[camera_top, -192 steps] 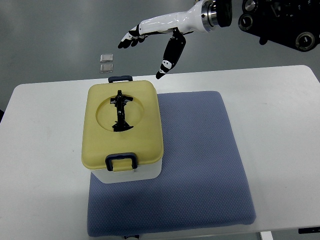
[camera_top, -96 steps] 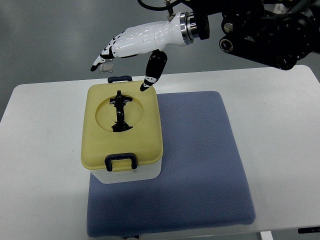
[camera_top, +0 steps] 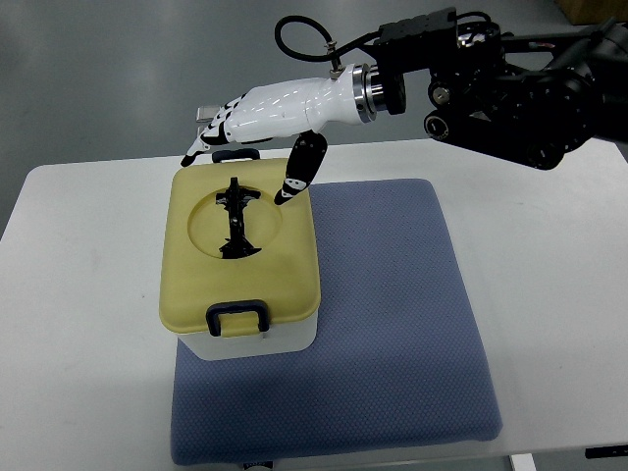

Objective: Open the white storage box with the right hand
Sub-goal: 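Lower the right hand and close its fingers around the black handle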

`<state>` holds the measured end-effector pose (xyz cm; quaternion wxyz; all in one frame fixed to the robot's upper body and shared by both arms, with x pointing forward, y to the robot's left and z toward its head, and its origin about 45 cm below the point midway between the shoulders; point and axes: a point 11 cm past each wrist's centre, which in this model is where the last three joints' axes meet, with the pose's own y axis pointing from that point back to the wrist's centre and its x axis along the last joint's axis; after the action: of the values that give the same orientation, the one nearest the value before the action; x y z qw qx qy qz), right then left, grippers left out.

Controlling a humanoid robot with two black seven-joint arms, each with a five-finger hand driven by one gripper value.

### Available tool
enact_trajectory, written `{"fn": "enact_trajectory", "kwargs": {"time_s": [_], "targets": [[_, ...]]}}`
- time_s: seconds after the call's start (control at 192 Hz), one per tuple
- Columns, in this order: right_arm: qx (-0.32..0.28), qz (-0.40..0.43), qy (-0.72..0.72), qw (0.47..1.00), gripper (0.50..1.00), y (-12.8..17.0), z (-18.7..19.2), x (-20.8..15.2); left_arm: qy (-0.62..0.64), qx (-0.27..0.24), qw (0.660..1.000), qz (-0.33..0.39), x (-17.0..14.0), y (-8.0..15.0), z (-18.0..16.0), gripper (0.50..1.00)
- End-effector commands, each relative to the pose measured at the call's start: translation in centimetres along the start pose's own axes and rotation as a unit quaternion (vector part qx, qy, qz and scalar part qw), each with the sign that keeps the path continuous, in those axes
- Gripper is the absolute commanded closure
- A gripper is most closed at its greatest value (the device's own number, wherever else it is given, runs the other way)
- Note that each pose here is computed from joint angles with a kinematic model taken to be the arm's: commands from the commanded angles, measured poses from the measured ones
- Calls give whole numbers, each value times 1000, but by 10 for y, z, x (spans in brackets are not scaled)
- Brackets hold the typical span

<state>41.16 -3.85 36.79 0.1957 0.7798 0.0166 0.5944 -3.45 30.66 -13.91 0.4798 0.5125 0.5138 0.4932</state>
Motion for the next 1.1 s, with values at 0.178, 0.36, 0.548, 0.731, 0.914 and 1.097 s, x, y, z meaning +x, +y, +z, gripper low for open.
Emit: {"fn": "enact_trajectory", "kwargs": {"time_s": [0.178,0.36,0.548,0.731,0.914,1.097], "targets": [[10,15,-1,1000,572,-12,-4,-13,1,0,1000,1,1,0,0,500],[18,18,-4,1000,581,-20,-7,-20,1,0,1000,2,1,0,0,500],[21,23,-2,1000,595,-26,-10,-25,0,0,1000,2,1,0,0,500],[22,29,-3,999,630,-31,-10,-32,0,0,1000,1,1,0,0,500],[25,38,0,999,813,-34,-11,-35,0,0,1000,1,1,0,0,500],[21,52,15,998,1000,-34,-10,-34,0,0,1000,1,1,0,0,500]]}}
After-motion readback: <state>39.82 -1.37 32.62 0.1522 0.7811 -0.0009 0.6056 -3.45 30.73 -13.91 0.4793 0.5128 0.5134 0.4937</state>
